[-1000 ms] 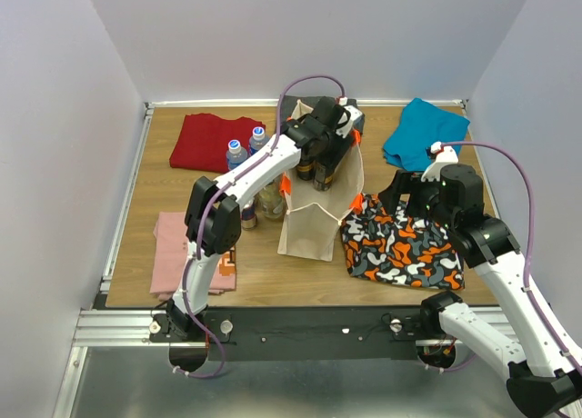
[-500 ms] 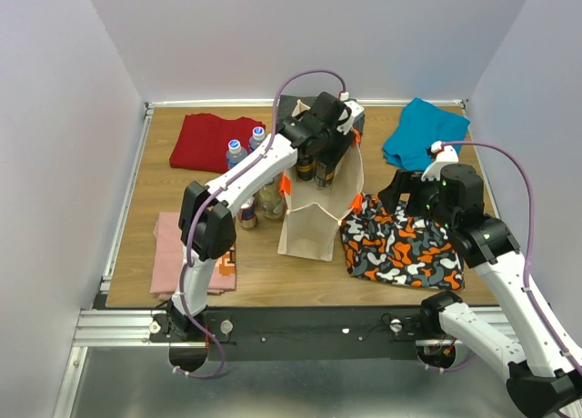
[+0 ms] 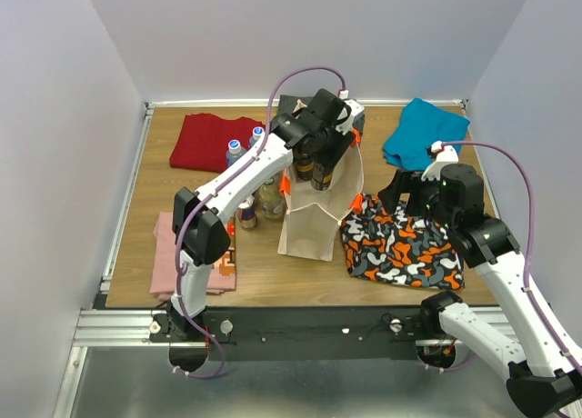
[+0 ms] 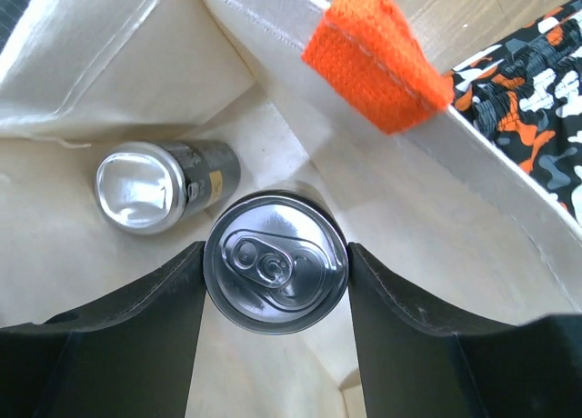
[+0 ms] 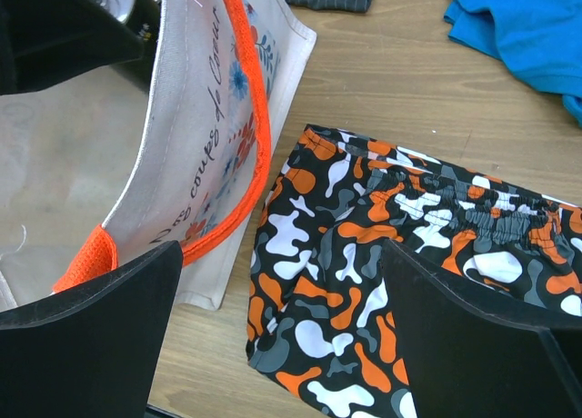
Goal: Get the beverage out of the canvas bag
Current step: Take out the drink from the canvas bag.
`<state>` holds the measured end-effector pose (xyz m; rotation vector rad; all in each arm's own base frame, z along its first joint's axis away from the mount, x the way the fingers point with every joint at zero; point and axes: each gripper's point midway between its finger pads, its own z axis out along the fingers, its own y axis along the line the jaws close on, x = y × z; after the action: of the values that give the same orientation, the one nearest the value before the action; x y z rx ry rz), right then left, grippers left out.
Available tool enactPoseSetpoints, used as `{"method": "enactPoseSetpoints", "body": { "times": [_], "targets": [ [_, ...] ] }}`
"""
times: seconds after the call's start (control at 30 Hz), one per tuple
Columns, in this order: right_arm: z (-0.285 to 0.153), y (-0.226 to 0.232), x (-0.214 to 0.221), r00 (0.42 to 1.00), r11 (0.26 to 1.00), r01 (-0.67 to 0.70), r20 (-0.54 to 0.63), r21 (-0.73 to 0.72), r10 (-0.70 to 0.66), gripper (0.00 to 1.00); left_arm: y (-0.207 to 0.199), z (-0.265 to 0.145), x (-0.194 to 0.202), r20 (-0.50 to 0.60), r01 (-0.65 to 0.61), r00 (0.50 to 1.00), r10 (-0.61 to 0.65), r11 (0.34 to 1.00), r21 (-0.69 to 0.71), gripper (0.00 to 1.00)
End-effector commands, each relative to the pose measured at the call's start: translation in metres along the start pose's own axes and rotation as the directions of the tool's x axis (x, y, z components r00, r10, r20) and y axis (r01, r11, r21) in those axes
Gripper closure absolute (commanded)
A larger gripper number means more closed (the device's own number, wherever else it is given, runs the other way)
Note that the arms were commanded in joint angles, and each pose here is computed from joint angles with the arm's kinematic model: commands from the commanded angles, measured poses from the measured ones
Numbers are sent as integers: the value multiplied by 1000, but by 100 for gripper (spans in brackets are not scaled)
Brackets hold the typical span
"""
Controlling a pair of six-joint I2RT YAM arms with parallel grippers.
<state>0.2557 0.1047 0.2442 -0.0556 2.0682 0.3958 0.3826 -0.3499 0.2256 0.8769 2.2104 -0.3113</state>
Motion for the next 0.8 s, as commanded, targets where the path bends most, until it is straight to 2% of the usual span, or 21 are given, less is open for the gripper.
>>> {"method": "enactPoseSetpoints", "body": {
  "times": [0.0,0.77],
  "targets": [
    [0,-2,0,1000,1000,-2,14,8,2,1,-8,-59,-40,152,12,988,-18,999,38,100],
    [-5,-5,-3,999,1000,-15,42,23,14,1,-33,-117,-40,199,23,979,-45,994,110,100]
  ]
}}
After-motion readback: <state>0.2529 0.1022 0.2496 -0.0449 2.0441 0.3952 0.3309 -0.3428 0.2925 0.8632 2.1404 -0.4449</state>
